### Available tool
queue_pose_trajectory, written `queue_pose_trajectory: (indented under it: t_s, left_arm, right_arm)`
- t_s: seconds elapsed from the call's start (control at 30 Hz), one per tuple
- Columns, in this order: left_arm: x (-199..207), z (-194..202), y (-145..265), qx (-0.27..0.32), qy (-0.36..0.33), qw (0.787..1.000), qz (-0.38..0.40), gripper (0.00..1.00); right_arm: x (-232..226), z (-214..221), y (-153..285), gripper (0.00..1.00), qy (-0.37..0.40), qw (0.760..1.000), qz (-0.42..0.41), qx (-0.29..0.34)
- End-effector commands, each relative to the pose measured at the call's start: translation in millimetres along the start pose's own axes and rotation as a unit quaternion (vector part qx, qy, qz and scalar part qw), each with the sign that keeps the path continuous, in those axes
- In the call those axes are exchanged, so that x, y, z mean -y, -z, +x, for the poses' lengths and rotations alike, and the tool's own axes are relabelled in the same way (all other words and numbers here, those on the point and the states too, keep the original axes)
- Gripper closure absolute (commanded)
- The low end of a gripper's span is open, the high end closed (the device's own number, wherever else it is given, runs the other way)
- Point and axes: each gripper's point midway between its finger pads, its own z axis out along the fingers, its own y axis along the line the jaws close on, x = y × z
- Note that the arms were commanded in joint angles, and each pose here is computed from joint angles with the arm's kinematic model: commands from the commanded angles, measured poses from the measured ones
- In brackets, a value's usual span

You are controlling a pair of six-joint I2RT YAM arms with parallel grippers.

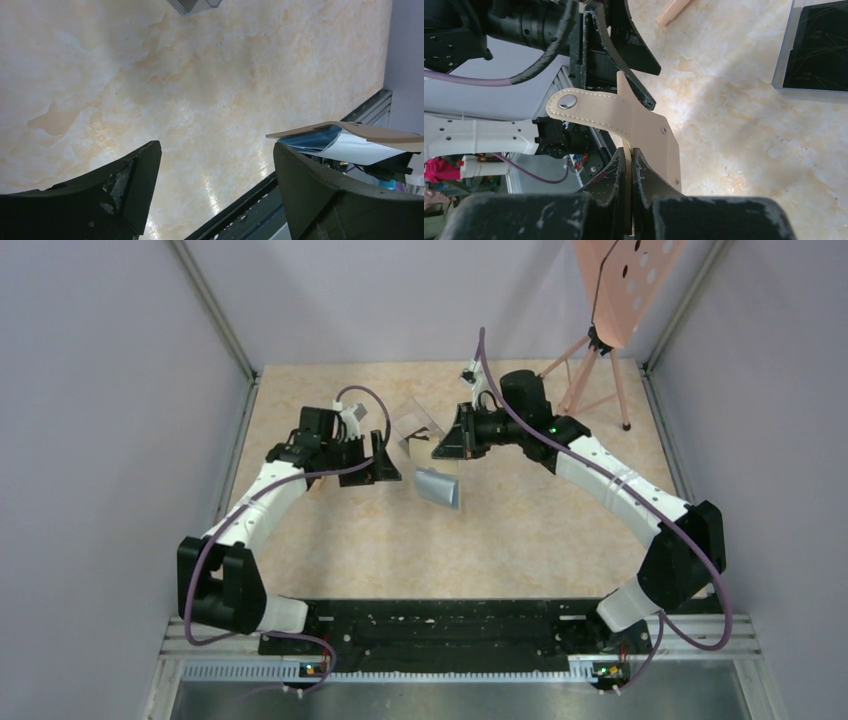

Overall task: Put the credit cards into the card holder
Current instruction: Open the card holder at the center of the board.

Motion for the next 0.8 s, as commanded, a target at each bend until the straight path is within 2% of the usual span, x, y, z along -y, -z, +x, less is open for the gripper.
queue_pose_trajectory:
  t_s: [0.0, 0.43, 0.53, 0.77]
  left_arm:
    - [21.2, -2.7, -1.5, -0.020, 0.011, 0.998, 0.054, 0.16]
    - [34.3, 4.9, -18.5, -0.049, 0.011, 0.995, 0.085, 0.18]
    - [41.4, 6.4, -20.1, -0.063, 0.004, 0.993, 0.102, 0.24]
    - [48.7, 7.0, -8.8, -0.072, -0.012, 0.992, 0.107, 0.29]
  right_arm:
    - [-19.0, -15.0, 12.5, 1.00, 0.013, 0.999, -0.024, 0.028]
    - [-18.9, -10.6, 5.0, 1.00, 0.003, 0.999, -0.042, 0.014]
    - [-16.8, -9.7, 4.1, 1.00, -0.001, 0.999, -0.039, 0.010]
    - [-10.0, -3.7, 1.5, 1.00, -0.008, 1.000, -0.029, 0.001]
